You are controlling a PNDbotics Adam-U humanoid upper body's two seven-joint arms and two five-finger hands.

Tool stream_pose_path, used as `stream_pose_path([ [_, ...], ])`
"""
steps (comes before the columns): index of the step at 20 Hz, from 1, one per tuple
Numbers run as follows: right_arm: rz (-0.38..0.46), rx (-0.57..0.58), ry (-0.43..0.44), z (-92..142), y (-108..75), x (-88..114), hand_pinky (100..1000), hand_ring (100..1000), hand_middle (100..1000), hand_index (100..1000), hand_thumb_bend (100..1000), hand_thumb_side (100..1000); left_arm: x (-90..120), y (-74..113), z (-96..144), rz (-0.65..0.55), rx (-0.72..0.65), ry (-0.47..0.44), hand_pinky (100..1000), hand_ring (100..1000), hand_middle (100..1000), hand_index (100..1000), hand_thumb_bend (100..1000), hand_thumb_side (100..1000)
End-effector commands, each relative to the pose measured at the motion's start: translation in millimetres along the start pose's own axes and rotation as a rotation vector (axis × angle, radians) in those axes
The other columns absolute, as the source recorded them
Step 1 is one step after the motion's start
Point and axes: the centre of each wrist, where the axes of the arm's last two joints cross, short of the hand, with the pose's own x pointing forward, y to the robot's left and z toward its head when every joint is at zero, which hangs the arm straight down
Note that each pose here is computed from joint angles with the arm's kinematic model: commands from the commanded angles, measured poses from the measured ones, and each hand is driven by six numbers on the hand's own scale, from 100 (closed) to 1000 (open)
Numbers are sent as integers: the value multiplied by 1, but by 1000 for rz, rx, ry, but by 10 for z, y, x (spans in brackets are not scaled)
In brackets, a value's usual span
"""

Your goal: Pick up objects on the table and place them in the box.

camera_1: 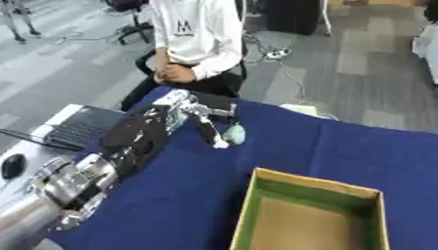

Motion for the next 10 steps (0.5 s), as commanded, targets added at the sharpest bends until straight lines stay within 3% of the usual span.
stream_pose_path([
  [1,-201,-276,-233,-40,-27,23,142,261,269,404,100,1000,90,302,32,-53,23,-126,100,100,100,166,100,363],
  [10,-200,-270,-232,-36,-36,22,141,260,268,404,100,1000,696,665,-123,-117,116,-401,100,100,100,159,100,337],
])
